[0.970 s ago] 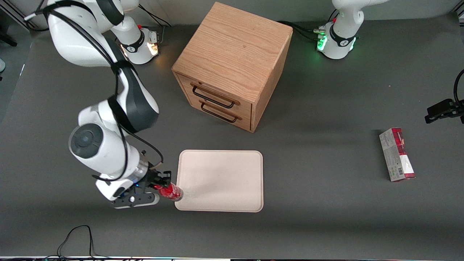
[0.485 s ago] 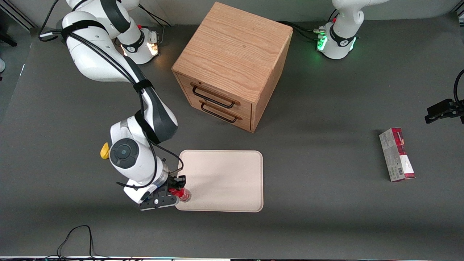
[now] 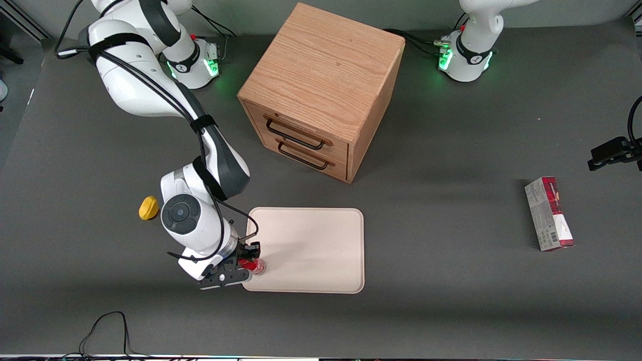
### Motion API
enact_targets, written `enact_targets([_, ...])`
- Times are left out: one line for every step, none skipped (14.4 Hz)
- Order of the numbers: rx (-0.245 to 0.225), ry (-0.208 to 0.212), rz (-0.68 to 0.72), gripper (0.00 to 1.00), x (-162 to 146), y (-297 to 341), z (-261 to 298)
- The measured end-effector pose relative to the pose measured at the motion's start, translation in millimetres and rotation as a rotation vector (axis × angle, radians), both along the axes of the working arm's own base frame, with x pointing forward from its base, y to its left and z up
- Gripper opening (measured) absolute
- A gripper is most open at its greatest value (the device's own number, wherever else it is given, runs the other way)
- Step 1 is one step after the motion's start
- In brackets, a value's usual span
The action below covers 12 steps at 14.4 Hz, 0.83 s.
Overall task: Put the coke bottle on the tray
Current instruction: 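Lower the bottle onto the tray's edge with the right gripper, then open the right gripper to release the bottle and raise it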
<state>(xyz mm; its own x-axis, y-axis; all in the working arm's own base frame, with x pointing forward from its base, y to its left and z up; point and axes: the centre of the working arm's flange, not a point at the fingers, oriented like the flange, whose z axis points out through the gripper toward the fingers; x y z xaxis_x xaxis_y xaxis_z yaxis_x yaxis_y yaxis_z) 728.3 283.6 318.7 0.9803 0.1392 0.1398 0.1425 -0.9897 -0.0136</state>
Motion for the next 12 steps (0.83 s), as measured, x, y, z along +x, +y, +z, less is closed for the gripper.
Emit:
enact_targets([0.002, -0.006, -0.006, 0.69, 0.3, 0.3, -0.4])
enact_targets([0.003, -0.012, -0.009, 0.78, 0.8, 0.5, -0.1])
enact_targets([0.006, -0.018, -0.011, 0.87, 1.3, 0.6, 1.1])
enact_targets([0.009, -0.028, -0.012, 0.96, 2.1, 0.8, 3.9])
enact_targets([0.013, -0.039, -0.012, 1.00, 2.9, 0.7, 9.0])
enact_targets([0.014, -0.050, -0.014, 1.00, 3.5, -0.3, 16.8])
enact_targets([0.014, -0.061, -0.016, 1.00, 3.8, -2.1, 27.6])
enact_targets([0.007, -0.062, -0.020, 1.00, 2.7, -5.7, 41.4])
enact_targets([-0.012, -0.049, -0.029, 1.00, -0.3, -12.6, 57.0])
enact_targets([-0.036, -0.038, -0.033, 1.00, -4.0, -23.1, 75.3])
enact_targets([-0.056, -0.034, -0.035, 1.00, -9.0, -35.8, 94.6])
enact_targets([-0.073, -0.031, -0.040, 1.00, -16.3, -49.6, 114.4])
